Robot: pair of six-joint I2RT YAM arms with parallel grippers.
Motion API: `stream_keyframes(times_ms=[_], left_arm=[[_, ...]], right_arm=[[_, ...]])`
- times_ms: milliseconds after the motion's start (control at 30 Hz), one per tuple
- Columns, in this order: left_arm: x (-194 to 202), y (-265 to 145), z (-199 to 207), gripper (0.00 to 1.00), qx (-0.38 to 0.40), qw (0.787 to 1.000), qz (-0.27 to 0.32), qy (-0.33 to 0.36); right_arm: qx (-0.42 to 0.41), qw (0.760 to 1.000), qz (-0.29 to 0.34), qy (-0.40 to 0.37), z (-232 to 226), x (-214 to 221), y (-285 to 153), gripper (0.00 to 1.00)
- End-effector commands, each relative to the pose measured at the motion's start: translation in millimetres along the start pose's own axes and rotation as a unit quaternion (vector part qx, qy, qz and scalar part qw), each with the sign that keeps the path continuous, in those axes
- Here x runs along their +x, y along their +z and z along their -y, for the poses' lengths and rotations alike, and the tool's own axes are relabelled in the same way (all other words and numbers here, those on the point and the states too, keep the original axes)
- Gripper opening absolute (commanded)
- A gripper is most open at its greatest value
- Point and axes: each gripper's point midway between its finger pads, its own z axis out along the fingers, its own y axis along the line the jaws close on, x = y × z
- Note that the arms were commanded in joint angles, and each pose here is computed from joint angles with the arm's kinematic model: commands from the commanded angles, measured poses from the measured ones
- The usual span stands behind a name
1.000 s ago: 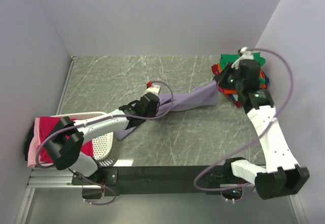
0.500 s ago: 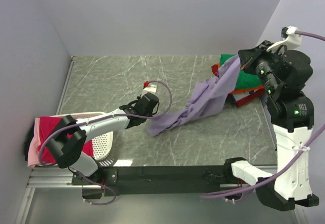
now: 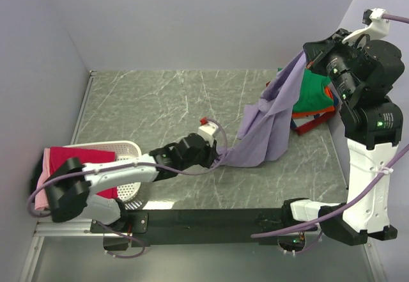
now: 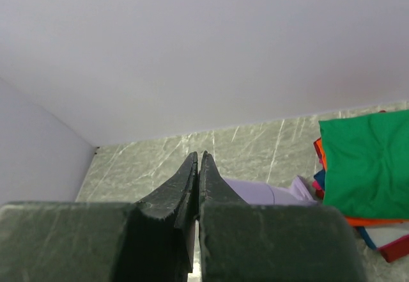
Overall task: Fold and stack the t-shirts
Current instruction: Flatten the tshirt out
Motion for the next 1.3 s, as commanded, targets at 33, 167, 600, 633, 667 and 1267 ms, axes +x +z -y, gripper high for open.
stream_keyframes(times_ms=[33, 167, 600, 633, 667, 1267], left_arm=[[42, 21, -1, 0.26, -0.012, 0.998, -0.058, -0.007], [74, 28, -17, 0.25, -0.05, 0.994, -0.098, -0.013], [78, 41, -40, 0.3, -0.101, 0.993, -0.063, -0.013], [75, 43, -40, 0.31, -0.103, 0.993, -0.059, -0.015], [76, 45, -43, 0.31, -0.109, 0.992, -0.062, -0.015], [84, 59, -51, 0.35, -0.091, 0.991, -0.092, -0.016]], right_arm=[[-0.003, 1.0, 0.031, -0.006, -2, -17, -7, 0.0], [-0.002, 1.0, 0.027, -0.011, 1, -11, -8, 0.0], [0.014, 1.0, 0.016, -0.019, 11, 3, -7, 0.0], [0.017, 1.0, 0.014, -0.021, 13, 4, -7, 0.0], [0.015, 1.0, 0.015, -0.02, 12, 4, -8, 0.0], [0.015, 1.0, 0.008, -0.024, 14, 11, -8, 0.0]])
